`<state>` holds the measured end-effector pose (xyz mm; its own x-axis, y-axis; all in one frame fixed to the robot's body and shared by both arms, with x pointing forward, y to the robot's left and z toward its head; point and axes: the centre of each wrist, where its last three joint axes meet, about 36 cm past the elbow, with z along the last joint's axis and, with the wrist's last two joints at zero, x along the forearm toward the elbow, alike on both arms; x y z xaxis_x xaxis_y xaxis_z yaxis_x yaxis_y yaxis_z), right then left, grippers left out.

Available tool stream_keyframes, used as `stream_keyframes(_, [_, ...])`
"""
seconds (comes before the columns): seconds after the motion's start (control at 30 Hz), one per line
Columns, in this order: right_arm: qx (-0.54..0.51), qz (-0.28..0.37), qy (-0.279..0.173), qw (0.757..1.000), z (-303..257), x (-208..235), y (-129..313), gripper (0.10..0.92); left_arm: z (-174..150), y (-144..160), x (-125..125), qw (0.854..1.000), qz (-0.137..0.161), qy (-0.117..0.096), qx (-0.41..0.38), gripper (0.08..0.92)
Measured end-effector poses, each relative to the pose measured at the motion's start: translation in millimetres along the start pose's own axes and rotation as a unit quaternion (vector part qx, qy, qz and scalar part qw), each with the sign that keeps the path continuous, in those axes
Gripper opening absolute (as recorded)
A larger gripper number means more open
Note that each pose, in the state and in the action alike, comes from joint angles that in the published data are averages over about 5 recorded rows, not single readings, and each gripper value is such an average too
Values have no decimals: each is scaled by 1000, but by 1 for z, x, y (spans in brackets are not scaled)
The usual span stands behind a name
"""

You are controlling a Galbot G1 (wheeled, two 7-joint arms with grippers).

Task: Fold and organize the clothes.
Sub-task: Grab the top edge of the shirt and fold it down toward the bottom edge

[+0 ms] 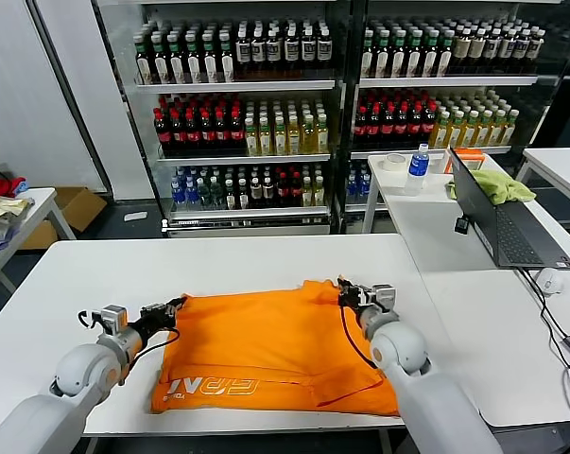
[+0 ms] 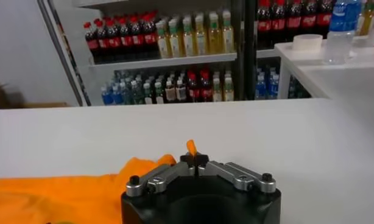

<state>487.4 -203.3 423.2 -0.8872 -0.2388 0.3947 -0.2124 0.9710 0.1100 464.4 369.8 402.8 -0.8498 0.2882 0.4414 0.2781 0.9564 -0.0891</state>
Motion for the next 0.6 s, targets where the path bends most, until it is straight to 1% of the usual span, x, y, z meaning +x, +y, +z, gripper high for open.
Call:
stream_keyframes(0.27, [-2, -2, -4, 1000, 13, 35, -1, 106, 11, -7, 21, 1000, 5, -10, 9, 83])
stream_keyframes(0.6, [-11, -1, -4, 1000, 28, 72, 2, 106, 30, -13, 42, 1000, 8, -9, 14, 83])
